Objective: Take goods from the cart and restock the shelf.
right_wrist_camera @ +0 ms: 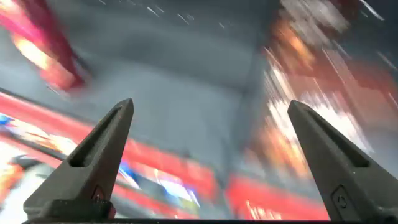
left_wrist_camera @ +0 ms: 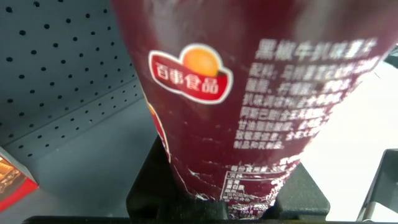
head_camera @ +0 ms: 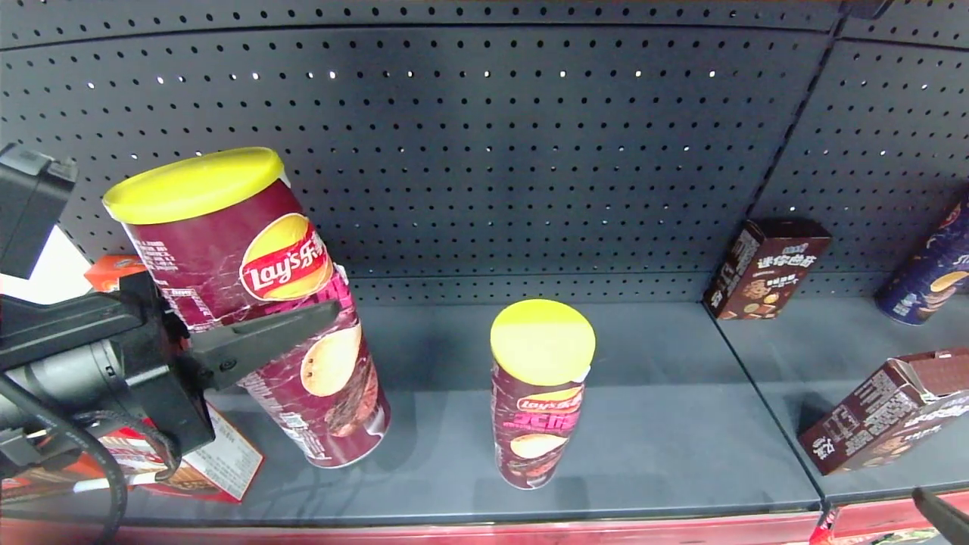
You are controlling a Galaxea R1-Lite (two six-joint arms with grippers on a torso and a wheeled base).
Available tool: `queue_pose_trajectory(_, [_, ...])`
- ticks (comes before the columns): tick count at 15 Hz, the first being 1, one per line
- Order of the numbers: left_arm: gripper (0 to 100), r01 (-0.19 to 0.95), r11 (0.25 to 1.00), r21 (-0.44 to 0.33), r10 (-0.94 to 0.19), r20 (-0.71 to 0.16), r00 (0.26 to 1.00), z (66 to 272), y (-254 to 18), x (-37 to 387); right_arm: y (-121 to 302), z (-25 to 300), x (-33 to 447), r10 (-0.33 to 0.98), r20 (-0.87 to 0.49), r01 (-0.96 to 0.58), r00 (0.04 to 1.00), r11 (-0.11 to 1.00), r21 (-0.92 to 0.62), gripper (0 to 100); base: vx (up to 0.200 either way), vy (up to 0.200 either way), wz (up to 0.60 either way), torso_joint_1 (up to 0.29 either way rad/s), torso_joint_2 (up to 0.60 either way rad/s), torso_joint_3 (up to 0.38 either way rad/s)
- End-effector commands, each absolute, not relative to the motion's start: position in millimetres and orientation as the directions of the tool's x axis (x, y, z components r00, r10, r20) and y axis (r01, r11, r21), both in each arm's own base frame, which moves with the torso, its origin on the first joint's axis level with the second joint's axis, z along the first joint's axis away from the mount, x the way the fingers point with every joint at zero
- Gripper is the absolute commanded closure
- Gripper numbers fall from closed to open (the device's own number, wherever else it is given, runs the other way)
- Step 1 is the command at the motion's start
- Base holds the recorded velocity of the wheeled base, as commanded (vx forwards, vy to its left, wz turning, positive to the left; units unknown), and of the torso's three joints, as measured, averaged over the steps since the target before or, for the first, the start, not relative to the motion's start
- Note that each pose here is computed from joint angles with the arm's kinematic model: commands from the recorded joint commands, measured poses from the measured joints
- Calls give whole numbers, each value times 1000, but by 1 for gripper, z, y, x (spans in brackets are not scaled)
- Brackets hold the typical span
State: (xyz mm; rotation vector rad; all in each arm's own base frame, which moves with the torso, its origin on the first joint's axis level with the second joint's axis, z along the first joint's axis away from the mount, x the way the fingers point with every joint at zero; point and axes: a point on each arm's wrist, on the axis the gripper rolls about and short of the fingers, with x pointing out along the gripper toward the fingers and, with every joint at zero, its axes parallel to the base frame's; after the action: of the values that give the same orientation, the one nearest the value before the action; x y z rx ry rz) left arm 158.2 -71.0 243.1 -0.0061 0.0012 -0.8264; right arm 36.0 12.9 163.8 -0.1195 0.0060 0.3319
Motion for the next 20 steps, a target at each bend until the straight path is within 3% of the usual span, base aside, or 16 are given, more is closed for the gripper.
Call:
queue_pose_trajectory(1, [100,738,675,-8,-738,-3,675,242,-71,158,-9,120,-14,166,29,-163,986,982,-98,0,0,0,0,0,0,0])
queue_pose_trajectory(5, [100,746,666,-2,-746,-1,666,243,-74,159,-15,83,-24,6,-4,-6,1000,1000,-14,0,0,0,0,0,0,0])
queue_pose_trajectory(7, [100,746,666,-7,-746,-14,666,239,-74,159,-16,82,-23,-23,17,22,1000,998,58,0,0,0,0,0,0,0])
queue_pose_trajectory(9, [100,747,665,-8,-747,-16,665,239,-74,159,-14,83,-23,40,21,-41,999,998,38,0,0,0,0,0,0,0])
queue_pose_trajectory(11, [100,751,660,-9,-751,-21,660,237,-75,159,-9,82,-23,261,20,-260,965,965,-29,0,0,0,0,0,0,0])
queue_pose_trajectory(16, [100,782,624,-12,-782,-25,623,237,-82,155,-8,75,-21,293,0,-293,956,956,-18,0,0,0,0,0,0,0])
queue_pose_trajectory(20, [100,863,504,-36,-863,-52,502,232,-112,150,-8,75,-21,293,0,-293,956,956,-17,0,0,0,0,0,0,0])
